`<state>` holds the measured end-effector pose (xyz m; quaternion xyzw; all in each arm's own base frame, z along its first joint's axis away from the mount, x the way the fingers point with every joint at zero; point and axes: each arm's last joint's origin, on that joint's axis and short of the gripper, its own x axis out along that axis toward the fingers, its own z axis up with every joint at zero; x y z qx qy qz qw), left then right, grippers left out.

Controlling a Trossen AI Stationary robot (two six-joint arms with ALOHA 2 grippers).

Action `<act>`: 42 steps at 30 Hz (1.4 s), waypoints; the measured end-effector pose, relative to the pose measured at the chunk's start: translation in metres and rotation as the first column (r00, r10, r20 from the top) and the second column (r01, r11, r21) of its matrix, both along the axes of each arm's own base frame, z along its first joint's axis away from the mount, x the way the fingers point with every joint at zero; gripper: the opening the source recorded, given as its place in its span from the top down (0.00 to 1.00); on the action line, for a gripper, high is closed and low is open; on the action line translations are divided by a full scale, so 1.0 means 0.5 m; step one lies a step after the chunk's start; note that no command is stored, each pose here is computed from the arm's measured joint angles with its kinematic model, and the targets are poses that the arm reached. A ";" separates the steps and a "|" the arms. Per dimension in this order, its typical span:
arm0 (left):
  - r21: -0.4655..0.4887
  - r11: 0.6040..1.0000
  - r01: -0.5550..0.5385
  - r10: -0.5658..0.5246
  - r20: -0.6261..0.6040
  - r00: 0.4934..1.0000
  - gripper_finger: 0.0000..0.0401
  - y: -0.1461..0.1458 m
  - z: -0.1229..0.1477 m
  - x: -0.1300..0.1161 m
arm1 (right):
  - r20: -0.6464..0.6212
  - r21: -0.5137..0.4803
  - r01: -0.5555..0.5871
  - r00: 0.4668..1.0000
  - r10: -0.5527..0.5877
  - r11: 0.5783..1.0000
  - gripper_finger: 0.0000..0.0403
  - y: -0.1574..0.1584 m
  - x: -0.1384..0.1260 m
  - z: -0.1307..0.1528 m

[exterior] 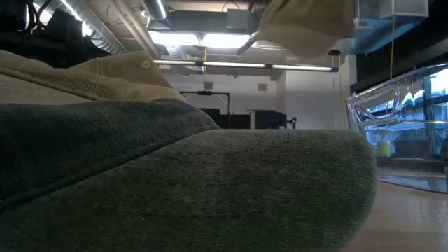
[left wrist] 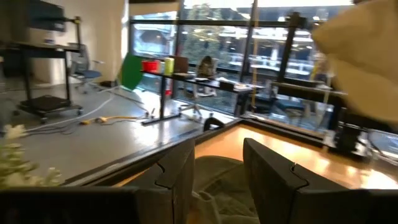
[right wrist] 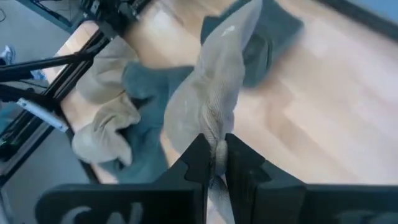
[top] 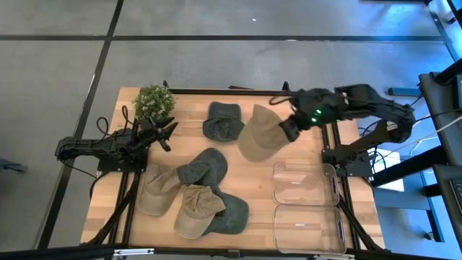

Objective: Pick & Place hat
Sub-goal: Put the right brown cap into the top transparent bin

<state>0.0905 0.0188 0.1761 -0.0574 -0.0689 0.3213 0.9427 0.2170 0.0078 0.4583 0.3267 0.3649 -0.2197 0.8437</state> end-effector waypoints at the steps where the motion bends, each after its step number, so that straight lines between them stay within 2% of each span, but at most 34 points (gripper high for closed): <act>1: -0.001 1.000 -0.010 0.010 0.000 1.000 0.67 0.000 0.000 0.000 | -0.009 0.021 0.003 1.000 -0.003 1.000 0.91 0.011 -0.009 0.002; 7: -0.002 1.000 -0.018 0.018 0.000 1.000 0.67 0.001 0.000 -0.001 | -0.139 0.175 0.038 0.990 -0.013 0.984 0.91 0.081 -0.059 -0.007; 12: -0.009 1.000 -0.017 0.017 0.006 1.000 0.67 0.001 0.000 -0.001 | -0.139 0.277 0.027 0.990 0.013 0.961 0.91 0.144 -0.080 -0.004; 16: -0.009 1.000 -0.018 0.018 0.006 1.000 0.67 0.001 0.000 -0.001 | -0.135 0.301 0.069 0.990 -0.029 0.951 0.91 0.185 -0.101 -0.008; 23: -0.010 1.000 -0.018 0.018 0.007 1.000 0.67 0.001 0.000 -0.001 | -0.135 0.311 0.085 0.990 -0.044 0.946 0.91 0.258 -0.119 -0.021; 30: -0.022 1.000 -0.016 0.017 0.016 1.000 0.67 0.001 0.000 -0.001 | -0.134 0.256 0.062 0.991 -0.028 0.965 0.91 0.313 -0.118 -0.044; 33: -0.023 1.000 -0.017 0.017 0.017 1.000 0.67 0.001 0.000 -0.001 | -0.126 0.232 0.048 0.992 -0.019 0.971 0.91 0.325 -0.119 -0.049; 38: -0.032 0.999 -0.014 0.015 0.024 1.000 0.67 0.001 0.000 -0.001 | -0.083 0.135 0.031 0.996 -0.020 0.990 0.91 0.336 -0.104 -0.059; 42: -0.047 0.999 -0.012 0.013 0.036 0.999 0.67 0.001 0.000 -0.001 | -0.091 0.112 0.019 0.996 -0.009 0.994 0.91 0.340 -0.097 -0.064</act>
